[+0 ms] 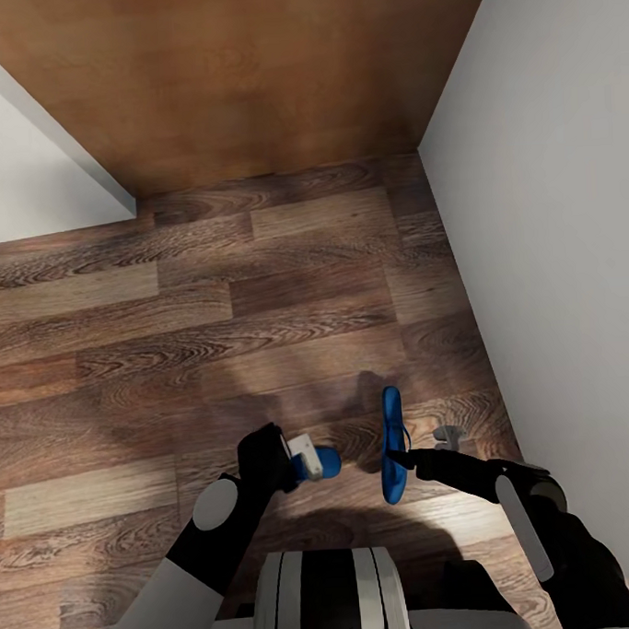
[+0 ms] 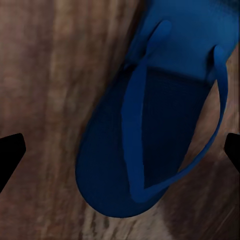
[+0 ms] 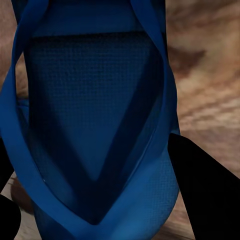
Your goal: In the bedroom, move the book from the bed onto either nightstand, and place the two sandals side by side next to the bed.
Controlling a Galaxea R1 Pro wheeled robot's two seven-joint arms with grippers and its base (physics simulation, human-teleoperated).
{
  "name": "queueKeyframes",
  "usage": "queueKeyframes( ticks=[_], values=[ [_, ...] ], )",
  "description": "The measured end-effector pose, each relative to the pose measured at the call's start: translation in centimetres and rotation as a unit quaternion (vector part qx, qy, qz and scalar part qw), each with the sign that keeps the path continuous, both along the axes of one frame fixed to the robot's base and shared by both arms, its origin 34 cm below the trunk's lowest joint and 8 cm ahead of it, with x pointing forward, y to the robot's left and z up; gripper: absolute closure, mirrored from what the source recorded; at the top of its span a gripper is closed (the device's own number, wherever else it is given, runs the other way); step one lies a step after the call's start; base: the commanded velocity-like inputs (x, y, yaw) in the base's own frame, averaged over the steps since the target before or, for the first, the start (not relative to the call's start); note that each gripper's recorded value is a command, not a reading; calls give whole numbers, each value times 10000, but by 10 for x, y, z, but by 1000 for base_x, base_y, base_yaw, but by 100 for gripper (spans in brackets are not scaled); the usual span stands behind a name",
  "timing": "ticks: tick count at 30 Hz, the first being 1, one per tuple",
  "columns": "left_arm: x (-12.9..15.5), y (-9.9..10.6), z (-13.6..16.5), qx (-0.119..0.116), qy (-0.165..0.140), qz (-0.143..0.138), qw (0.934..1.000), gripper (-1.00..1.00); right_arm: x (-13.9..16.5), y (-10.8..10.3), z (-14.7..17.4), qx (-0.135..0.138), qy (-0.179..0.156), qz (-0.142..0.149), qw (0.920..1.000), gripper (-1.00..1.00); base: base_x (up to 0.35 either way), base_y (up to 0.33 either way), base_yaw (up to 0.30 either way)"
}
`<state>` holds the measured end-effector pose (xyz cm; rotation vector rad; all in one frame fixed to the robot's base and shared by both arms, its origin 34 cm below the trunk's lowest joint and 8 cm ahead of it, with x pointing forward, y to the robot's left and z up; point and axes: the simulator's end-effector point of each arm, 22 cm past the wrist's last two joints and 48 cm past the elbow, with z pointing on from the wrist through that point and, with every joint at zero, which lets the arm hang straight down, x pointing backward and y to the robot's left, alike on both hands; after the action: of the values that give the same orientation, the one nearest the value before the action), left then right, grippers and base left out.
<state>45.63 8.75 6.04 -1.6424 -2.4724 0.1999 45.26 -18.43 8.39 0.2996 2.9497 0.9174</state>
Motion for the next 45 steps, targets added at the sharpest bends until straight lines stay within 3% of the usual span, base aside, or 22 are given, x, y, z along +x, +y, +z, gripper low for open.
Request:
queueKeyframes(
  ticks=[7,13,41,45],
  values=[
    [-7,-15,3,-297,182,234,9991,-100,0,0,0,4,0,0,10000,100,0,0,0],
    [-9,-19,3,-361,223,282,9987,-100,0,0,0,0,-2,1,10000,100,0,0,0],
    [-24,-14,-4,-287,394,230,9985,-100,4,0,2,13,-59,0,10000,100,0,0,0],
    [-39,-10,-10,-204,577,186,9979,-100,4,0,2,14,-61,0,10000,100,0,0,0]
  ],
)
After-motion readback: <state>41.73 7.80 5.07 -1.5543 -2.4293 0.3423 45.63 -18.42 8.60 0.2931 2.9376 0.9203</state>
